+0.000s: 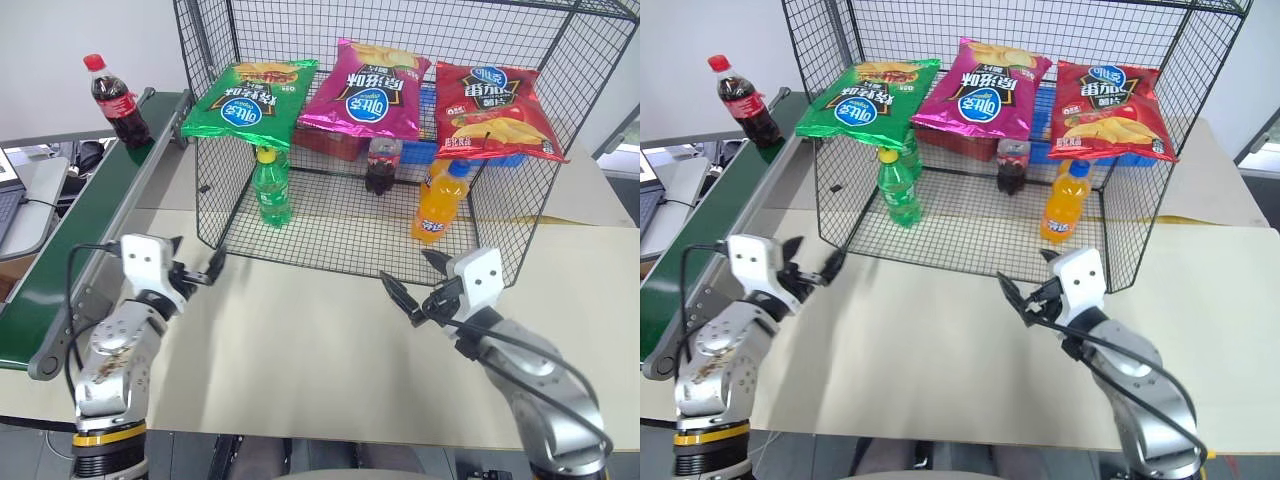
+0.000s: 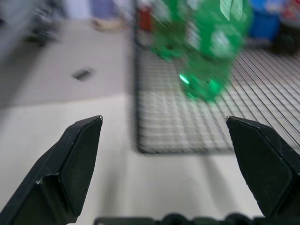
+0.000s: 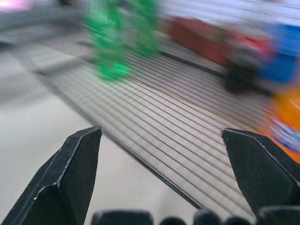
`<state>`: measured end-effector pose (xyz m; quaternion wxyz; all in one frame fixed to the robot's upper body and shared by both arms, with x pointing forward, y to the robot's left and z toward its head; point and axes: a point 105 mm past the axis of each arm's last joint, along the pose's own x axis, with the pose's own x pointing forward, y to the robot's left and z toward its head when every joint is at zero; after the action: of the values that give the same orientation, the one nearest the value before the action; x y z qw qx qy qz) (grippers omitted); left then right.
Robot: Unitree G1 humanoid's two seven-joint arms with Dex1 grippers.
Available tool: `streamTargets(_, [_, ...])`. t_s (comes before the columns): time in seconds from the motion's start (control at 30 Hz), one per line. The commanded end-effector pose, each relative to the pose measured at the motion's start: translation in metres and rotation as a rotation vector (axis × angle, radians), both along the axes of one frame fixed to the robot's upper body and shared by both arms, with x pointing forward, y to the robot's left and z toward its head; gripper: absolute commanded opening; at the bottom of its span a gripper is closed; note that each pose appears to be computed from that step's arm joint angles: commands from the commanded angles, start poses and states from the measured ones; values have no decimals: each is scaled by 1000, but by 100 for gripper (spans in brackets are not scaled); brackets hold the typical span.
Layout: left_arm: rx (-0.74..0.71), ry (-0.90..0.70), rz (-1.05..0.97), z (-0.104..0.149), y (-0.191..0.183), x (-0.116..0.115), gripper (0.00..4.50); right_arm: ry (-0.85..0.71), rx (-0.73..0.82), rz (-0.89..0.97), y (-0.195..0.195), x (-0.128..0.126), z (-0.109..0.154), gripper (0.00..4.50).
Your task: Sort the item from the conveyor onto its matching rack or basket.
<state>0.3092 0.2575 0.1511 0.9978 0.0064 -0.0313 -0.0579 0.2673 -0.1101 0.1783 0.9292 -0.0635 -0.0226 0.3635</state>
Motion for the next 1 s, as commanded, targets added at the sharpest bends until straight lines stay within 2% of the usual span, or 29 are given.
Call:
streamTargets(0.03, [13, -143, 109, 48, 30, -12, 450, -35, 47, 274, 23, -13, 43, 446])
streamTargets(0.23, [37, -142, 298, 58, 91, -30, 450, -65, 20, 602, 60, -8, 89, 446])
streamTargets(0.4, [58, -147, 360, 64, 118, -39, 450, -111, 24, 733, 82, -11, 112, 446])
streamTargets(0.63, [46, -120, 349, 57, 130, -37, 450, -209, 39, 796, 99, -16, 132, 446])
streamTargets(1.0, [27, -113, 330, 54, 135, -26, 450, -226, 33, 786, 99, -19, 136, 446])
